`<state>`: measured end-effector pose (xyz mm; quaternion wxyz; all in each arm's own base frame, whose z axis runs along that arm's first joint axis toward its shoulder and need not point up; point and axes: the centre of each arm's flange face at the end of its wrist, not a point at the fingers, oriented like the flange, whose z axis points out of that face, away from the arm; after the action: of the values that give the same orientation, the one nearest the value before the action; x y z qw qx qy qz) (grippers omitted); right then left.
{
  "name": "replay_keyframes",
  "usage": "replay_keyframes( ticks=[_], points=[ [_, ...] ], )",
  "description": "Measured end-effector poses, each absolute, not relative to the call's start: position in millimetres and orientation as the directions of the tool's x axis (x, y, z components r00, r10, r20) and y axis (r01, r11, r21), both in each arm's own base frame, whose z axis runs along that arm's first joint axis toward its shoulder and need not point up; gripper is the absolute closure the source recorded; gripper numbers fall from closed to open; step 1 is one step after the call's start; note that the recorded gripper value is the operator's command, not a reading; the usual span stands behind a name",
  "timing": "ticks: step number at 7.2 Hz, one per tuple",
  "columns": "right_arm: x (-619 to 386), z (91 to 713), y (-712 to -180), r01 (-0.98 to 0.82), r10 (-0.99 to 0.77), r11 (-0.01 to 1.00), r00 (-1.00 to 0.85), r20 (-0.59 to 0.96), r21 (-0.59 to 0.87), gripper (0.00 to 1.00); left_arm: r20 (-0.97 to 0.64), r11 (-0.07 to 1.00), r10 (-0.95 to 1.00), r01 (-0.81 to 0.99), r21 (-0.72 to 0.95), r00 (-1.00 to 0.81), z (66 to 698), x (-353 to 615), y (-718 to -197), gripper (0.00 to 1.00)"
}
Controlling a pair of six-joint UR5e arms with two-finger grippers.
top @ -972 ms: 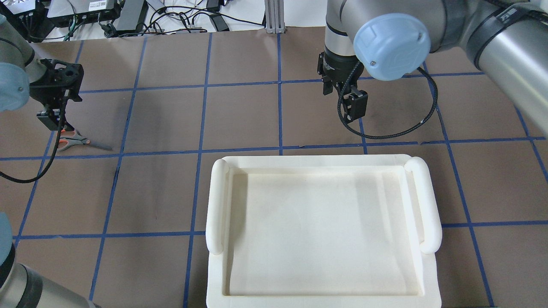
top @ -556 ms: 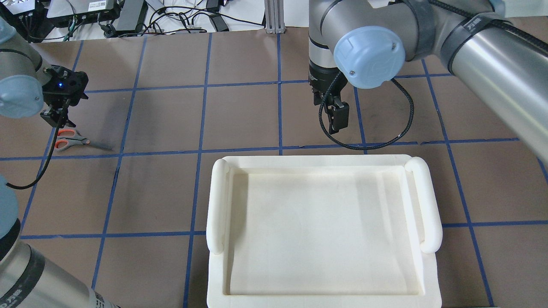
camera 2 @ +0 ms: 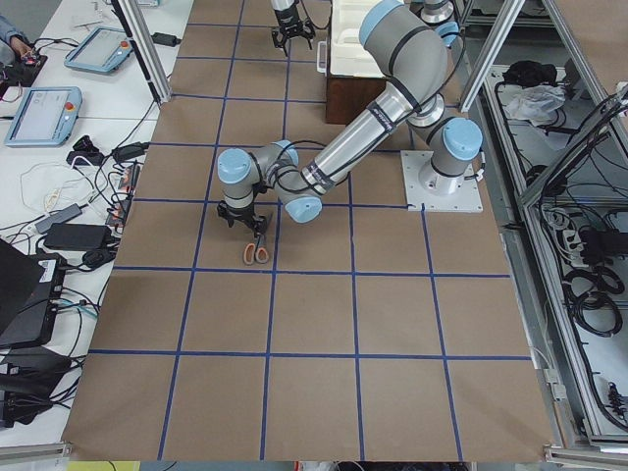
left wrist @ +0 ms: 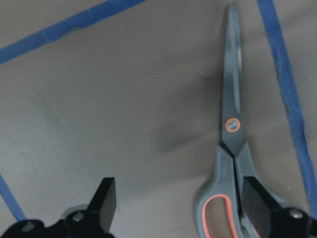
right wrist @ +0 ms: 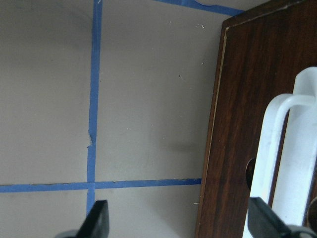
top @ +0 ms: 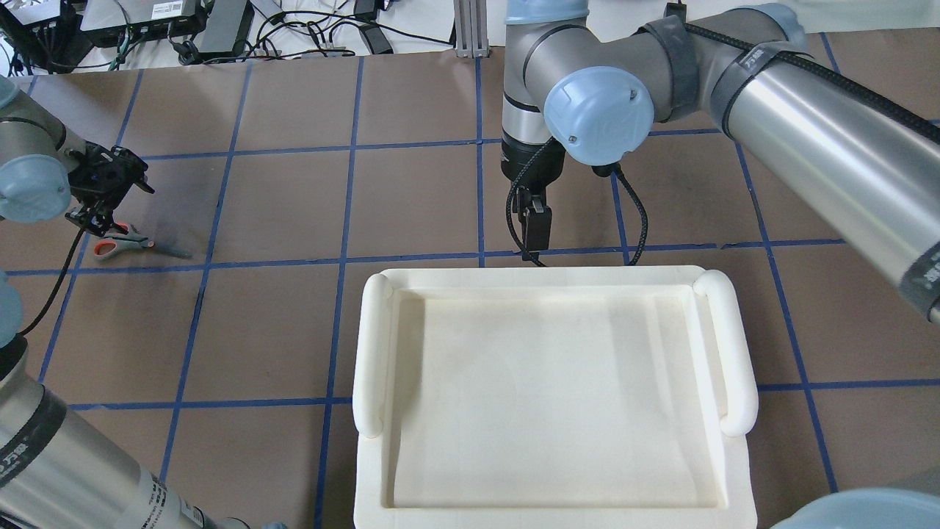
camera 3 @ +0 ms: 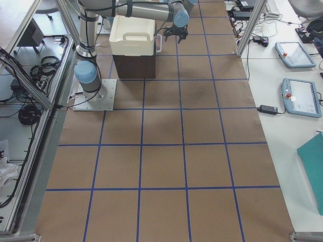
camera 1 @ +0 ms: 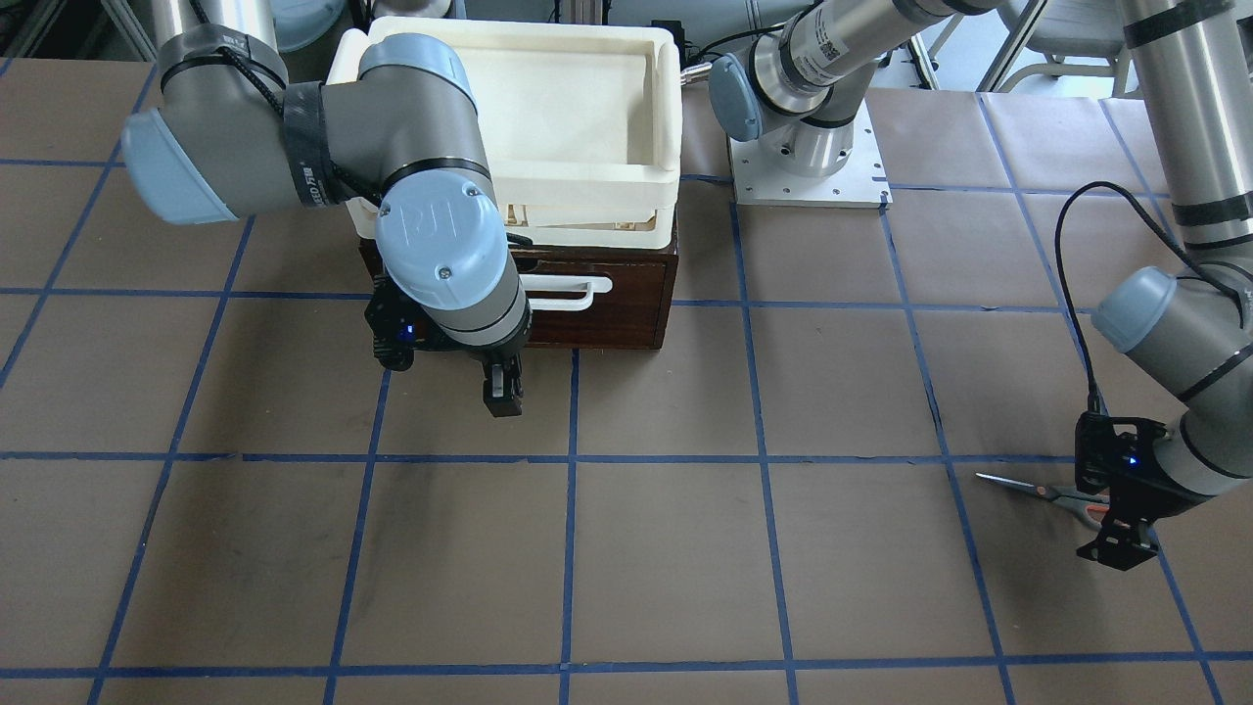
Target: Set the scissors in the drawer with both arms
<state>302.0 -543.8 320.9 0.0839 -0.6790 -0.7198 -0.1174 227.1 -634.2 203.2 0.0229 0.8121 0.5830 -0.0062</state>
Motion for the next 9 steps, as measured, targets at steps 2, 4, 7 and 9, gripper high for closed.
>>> replay_keyframes(
  ticks=[2, 4, 7, 9],
  points=[
    [305, 308, -541, 0.999, 0.944, 0.032, -0.043, 0.328, 0.041, 0.0, -0.013, -0.24, 0.971, 0.971, 0.005, 0.24, 195, 228, -630, 0.04],
    [305, 304, -538, 0.999, 0.933, 0.028, -0.037, 0.359, 0.031, 0.0, -0.005, -0.187, 0.982, 0.982, -0.001, 0.187, 188, 234, -628, 0.02],
    [305, 300, -535, 1.0, 0.919, 0.024, -0.03, 0.392, 0.02, 0.0, 0.026, -0.15, 0.988, 0.989, 0.007, 0.15, 179, 242, -619, 0.03],
    [304, 293, -533, 1.0, 0.909, 0.019, -0.021, 0.417, 0.01, 0.0, 0.041, -0.148, 0.988, 0.989, 0.006, 0.148, 173, 241, -615, 0.18]
  ],
)
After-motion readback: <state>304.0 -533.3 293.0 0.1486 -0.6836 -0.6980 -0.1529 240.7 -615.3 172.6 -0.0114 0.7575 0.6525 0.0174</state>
